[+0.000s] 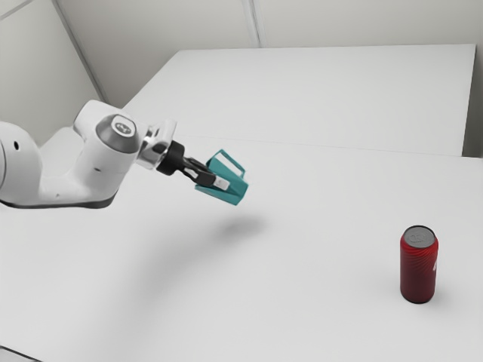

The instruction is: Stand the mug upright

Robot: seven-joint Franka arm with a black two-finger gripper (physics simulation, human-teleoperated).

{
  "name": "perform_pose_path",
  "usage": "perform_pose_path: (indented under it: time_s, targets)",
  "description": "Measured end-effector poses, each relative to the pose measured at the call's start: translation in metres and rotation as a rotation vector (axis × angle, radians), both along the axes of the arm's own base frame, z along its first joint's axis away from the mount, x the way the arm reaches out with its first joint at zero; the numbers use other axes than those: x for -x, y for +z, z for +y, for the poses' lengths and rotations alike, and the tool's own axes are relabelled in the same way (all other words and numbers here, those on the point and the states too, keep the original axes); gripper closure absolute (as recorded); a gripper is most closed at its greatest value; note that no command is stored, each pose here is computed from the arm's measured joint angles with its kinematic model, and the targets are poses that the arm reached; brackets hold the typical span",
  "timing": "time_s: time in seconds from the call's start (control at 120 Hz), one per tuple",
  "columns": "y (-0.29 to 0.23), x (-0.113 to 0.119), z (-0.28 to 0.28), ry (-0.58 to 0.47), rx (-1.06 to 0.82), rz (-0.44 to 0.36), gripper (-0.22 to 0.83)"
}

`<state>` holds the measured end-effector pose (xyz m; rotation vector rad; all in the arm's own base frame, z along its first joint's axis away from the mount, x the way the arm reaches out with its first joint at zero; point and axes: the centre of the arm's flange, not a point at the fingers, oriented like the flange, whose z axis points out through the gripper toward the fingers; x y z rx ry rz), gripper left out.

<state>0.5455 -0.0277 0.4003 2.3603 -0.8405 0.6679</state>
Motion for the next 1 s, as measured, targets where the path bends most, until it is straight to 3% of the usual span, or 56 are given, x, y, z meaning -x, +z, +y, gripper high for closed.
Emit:
perform_pose_path:
  time_s: [0.45,1.0]
  targets:
    - [0.020,0.016,0.018,-0.014,-0.407,0.166,0.79]
    - [0.014,0.055,0.017,0.177,-0.591,0.328,0.79]
